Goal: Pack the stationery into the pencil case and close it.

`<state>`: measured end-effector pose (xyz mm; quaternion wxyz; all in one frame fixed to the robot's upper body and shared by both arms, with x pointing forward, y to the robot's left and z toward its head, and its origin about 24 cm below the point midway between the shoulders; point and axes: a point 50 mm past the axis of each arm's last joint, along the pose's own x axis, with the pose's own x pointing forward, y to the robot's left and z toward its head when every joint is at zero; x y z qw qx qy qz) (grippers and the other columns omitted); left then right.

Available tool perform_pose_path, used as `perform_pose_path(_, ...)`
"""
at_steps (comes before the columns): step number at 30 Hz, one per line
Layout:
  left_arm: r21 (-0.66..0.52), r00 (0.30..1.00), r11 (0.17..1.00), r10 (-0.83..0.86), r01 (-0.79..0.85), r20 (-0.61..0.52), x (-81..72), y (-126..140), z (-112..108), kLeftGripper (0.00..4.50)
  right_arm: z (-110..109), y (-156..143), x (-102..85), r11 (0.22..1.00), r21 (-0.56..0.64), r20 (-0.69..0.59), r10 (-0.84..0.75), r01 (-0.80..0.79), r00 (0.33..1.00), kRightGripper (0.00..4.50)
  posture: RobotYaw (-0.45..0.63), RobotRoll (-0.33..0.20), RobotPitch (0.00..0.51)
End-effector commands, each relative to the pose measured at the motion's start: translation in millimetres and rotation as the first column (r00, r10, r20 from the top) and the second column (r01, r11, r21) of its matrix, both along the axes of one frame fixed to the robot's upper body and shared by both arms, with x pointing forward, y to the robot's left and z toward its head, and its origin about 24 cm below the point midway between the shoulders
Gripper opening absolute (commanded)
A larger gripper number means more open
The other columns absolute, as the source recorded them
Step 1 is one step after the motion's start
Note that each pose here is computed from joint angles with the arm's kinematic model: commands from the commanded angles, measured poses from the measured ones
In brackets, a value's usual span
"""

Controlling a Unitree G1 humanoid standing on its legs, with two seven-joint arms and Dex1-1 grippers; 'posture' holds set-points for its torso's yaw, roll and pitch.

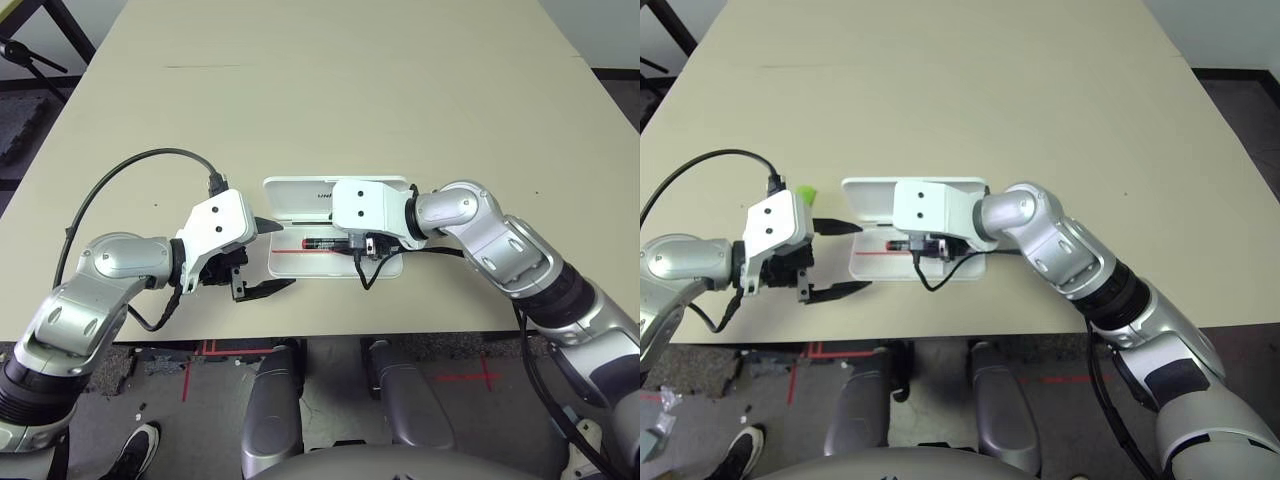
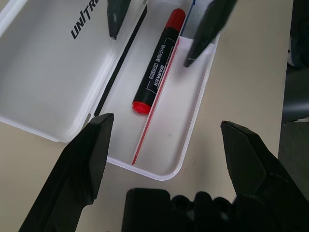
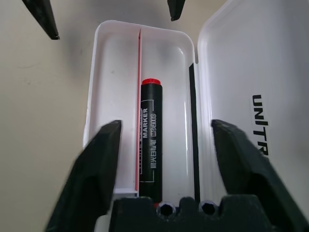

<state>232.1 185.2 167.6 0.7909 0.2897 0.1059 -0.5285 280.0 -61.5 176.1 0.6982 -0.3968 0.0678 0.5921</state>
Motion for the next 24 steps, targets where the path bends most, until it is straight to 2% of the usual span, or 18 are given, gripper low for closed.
perform_pose_path(1, -0.001, 1.0, 1.0, 0.004, -0.004, 0.003, -3.9, 2, 2, 4.5, 6, -7, -2.8, 0.999, 0.03, -0.048, 0.014, -0.012, 0.999, 4.48, 0.1, 0.0, 0.244)
perform_pose_path(9, -0.02, 0.999, 0.999, 0.045, -0.045, 0.011, -4.6, 5, 6, 4.5, 25, -51, -7.6, 0.997, 0.071, -0.265, 0.018, 0.001, 0.964, 4.48, 0.11, 0.0, 0.242)
perform_pose_path(14, -0.034, 0.996, 0.996, 0.086, -0.086, 0.013, -5.9, 7, 9, 4.5, 36, -78, -15.2, 0.997, 0.075, -0.348, 0.047, -0.022, 0.936, 4.48, 0.11, 0.0, 0.243)
perform_pose_path(18, -0.014, 0.978, 0.978, 0.207, -0.208, -0.037, -4.5, 15, 9, 4.5, 38, -82, -17.1, 0.995, 0.091, -0.366, 0.06, -0.028, 0.929, 4.48, 0.11, 0.0, 0.241)
perform_pose_path(24, 0.011, 0.914, 0.917, 0.397, -0.398, -0.076, 0.4, 26, 12, 4.5, 35, -78, -17.2, 0.994, 0.107, -0.363, 0.072, -0.036, 0.929, 4.48, 0.11, 0.0, 0.241)
